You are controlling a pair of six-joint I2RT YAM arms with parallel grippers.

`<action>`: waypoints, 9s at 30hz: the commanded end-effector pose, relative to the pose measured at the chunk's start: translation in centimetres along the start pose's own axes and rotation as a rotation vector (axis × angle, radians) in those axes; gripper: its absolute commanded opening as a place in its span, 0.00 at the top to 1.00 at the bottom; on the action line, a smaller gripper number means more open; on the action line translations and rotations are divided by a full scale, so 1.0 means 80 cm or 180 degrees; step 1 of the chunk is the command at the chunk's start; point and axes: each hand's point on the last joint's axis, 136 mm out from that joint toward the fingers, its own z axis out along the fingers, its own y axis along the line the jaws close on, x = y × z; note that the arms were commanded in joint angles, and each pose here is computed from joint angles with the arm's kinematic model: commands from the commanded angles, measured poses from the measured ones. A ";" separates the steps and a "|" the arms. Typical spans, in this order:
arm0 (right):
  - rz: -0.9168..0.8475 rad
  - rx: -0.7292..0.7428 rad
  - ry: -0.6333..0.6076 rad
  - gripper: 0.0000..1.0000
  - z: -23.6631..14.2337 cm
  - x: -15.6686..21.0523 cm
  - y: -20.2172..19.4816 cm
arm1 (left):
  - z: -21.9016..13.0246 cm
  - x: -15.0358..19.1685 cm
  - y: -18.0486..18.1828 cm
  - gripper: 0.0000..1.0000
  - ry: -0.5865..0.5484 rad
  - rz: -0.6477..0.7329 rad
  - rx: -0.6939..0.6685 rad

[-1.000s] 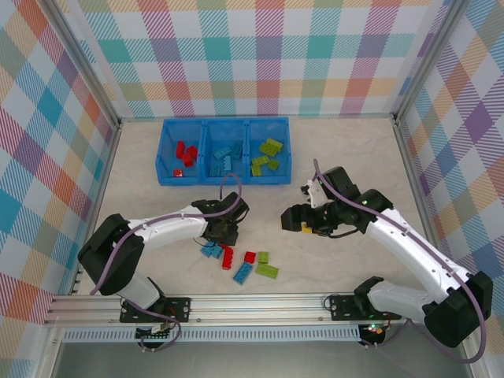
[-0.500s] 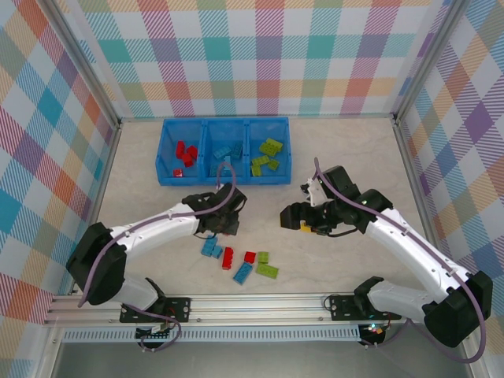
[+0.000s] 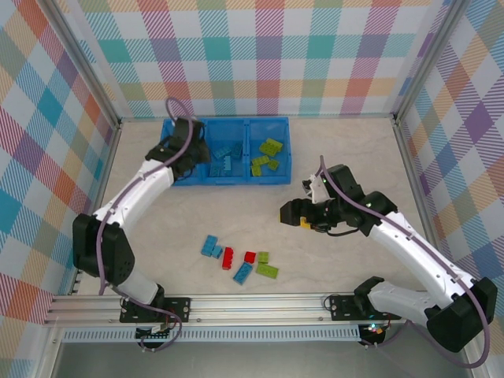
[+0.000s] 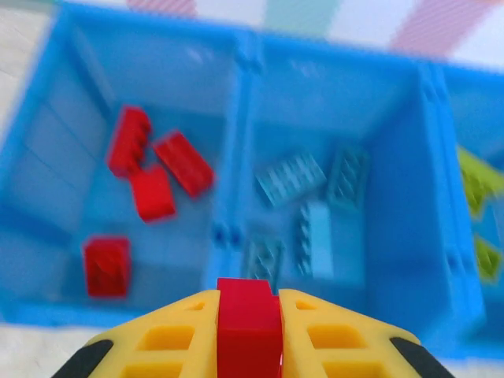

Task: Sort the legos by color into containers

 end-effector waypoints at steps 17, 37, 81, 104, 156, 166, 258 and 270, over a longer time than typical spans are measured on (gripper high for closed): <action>-0.0052 0.0628 0.0004 0.17 0.034 -0.009 -0.012 | -0.043 -0.070 0.042 0.43 -0.0214 -0.0527 0.0386; -0.2823 0.0959 0.1051 0.00 0.333 0.056 0.080 | -0.300 0.133 0.093 0.13 -0.0410 0.1722 0.0823; -0.1721 0.0990 -0.0516 0.55 0.239 -0.195 0.084 | -0.371 0.175 -0.019 0.00 -0.0947 0.1940 0.2986; -0.1605 0.1343 -0.0653 0.21 0.237 -0.301 0.118 | -0.303 0.153 0.008 0.00 -0.0236 0.0729 0.2247; -0.2332 0.1116 0.0262 0.00 -0.011 -0.005 0.027 | -0.120 0.399 -0.026 0.26 0.2147 0.3754 0.1633; -0.2262 0.1076 0.0239 0.00 -0.013 0.000 0.026 | -0.092 0.406 -0.010 0.55 0.2227 0.3754 0.1335; 0.5604 0.2242 -0.2412 0.51 -0.170 0.158 -0.484 | -0.123 0.179 -0.073 0.00 0.0386 0.1372 0.1598; 0.4139 0.1698 -0.2616 0.69 -0.180 0.049 -0.429 | -0.128 0.172 -0.081 0.00 0.0335 0.1363 0.1684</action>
